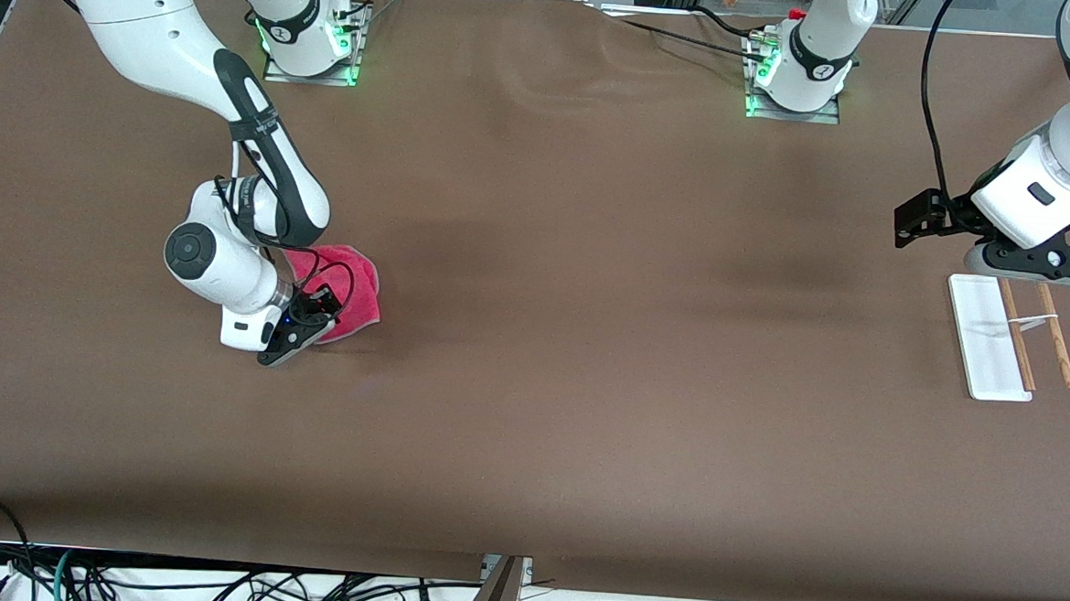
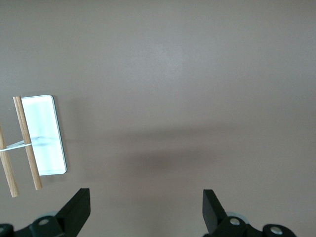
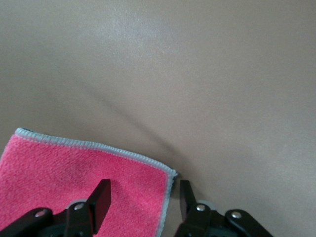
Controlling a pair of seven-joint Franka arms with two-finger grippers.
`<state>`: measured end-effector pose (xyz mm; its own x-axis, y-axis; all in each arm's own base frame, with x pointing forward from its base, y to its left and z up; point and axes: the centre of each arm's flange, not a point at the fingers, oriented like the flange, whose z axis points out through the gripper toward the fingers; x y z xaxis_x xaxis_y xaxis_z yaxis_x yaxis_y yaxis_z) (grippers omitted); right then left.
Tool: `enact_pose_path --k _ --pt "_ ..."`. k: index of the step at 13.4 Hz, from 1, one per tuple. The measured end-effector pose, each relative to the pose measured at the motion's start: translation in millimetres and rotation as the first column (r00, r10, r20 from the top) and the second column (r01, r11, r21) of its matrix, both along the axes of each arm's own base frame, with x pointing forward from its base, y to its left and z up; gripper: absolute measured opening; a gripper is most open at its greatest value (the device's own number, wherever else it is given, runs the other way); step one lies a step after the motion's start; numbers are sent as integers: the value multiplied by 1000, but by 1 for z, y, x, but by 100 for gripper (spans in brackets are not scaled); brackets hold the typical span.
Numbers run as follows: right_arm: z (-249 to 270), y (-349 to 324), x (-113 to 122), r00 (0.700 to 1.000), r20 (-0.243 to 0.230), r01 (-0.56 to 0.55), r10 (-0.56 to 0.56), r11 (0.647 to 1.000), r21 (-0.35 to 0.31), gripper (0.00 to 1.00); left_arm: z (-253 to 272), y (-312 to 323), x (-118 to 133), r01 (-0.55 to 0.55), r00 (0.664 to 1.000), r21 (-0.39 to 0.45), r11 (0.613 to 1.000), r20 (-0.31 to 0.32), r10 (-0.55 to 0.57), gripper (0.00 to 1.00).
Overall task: Pass towel and hang on rack
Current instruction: 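Close the right gripper on the pink towel's edge, then lift the towel with the right gripper while the left gripper approaches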
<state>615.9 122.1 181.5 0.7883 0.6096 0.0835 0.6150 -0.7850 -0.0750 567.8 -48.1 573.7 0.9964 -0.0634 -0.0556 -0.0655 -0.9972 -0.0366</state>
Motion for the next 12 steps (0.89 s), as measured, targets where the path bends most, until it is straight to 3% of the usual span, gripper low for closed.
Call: enact_pose_path --k 2,4,5,9,12 --pt "-1 0 2 1000 1 3 -3 1000 3 64 0 0 0 0 1000 0 1000 0 0 100" --pt "-2 0 3 1000 1 8 -8 1000 6 49 0 0 0 0 1000 0 1000 0 0 100" --pt "-3 0 3 1000 0 10 -10 1000 7 49 0 0 0 0 1000 0 1000 0 0 100" --pt "-2 -1 5 999 0 34 -34 999 23 6 0 0 0 0 1000 0 1000 0 0 100" --pt "5 1 10 998 -17 53 -52 998 43 2 0 0 0 1 1000 0 1000 0 -1 100"
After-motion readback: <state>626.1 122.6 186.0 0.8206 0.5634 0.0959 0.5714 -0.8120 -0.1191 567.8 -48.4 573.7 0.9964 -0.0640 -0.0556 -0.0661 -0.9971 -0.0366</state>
